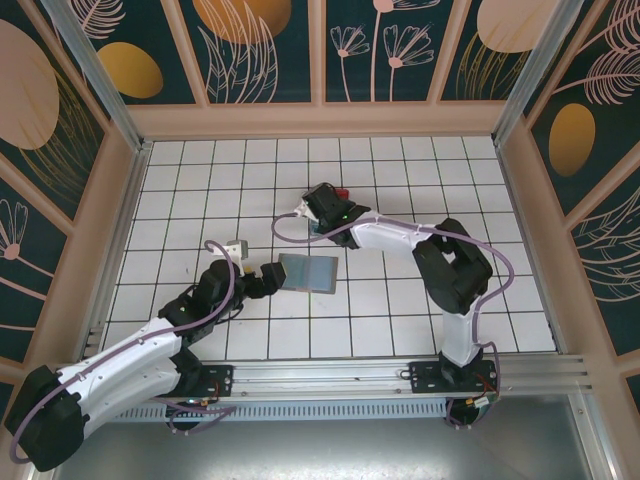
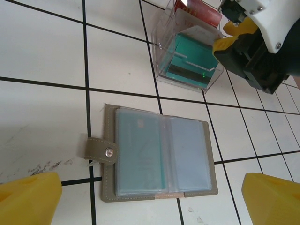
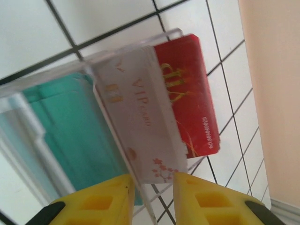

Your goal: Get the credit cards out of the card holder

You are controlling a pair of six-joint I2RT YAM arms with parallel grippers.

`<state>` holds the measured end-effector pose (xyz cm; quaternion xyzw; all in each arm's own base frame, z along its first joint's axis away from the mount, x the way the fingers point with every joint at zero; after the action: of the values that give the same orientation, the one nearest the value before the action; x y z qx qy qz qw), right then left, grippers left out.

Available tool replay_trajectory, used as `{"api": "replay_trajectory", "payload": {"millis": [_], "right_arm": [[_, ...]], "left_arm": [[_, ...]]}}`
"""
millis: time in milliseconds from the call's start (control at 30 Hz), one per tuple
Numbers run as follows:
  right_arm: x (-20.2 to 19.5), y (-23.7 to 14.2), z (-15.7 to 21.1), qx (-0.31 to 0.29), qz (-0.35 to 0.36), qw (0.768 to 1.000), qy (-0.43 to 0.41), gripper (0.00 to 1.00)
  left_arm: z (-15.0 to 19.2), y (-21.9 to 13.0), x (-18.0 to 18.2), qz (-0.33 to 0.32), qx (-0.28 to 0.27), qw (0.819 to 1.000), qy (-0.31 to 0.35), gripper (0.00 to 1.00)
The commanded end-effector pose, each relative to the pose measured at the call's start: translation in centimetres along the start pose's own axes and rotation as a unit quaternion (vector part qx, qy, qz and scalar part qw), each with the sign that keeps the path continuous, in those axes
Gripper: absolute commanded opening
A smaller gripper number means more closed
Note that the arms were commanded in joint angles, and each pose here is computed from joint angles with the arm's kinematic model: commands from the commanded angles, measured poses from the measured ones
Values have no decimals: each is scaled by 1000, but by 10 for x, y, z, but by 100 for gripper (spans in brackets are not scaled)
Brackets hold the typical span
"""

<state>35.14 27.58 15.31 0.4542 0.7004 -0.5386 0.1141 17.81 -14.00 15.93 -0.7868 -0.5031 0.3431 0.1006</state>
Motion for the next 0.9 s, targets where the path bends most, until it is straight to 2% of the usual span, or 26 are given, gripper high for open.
{"api": "replay_trajectory", "payload": {"millis": [0,233,400,600,867], "right_arm": [[-21,-1,-11,-11,42,998,46,29],[-37,-9,-14,-23,48,994,100,30],[-49,-32,-16,-49,32,980,191,30],[-59,-72,-11,-95,-30,941,322,30],[-50,-101,5,-114,-159,864,464,33]], "left_arm": [[2,-1,4,-9,-2,1000,0,99],[3,0,4,-11,1,1000,-1,99],[3,2,4,-12,7,1000,-2,99],[1,10,-1,-10,23,1000,-5,99],[-4,28,-15,8,57,998,-13,91]]}}
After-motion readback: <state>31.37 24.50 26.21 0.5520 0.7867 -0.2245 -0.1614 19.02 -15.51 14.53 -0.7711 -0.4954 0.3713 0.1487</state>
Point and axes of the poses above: each hand's point on the last joint's axis, 136 mm out from that joint toward the fingers, its own y axis out along the fingers, its own x axis along the line the jaws close on, z = x × y, the point moved 8 cm from there along -y, back along the fingers, and after that the axes turned 9 degrees about y, right-handed, at the moved point
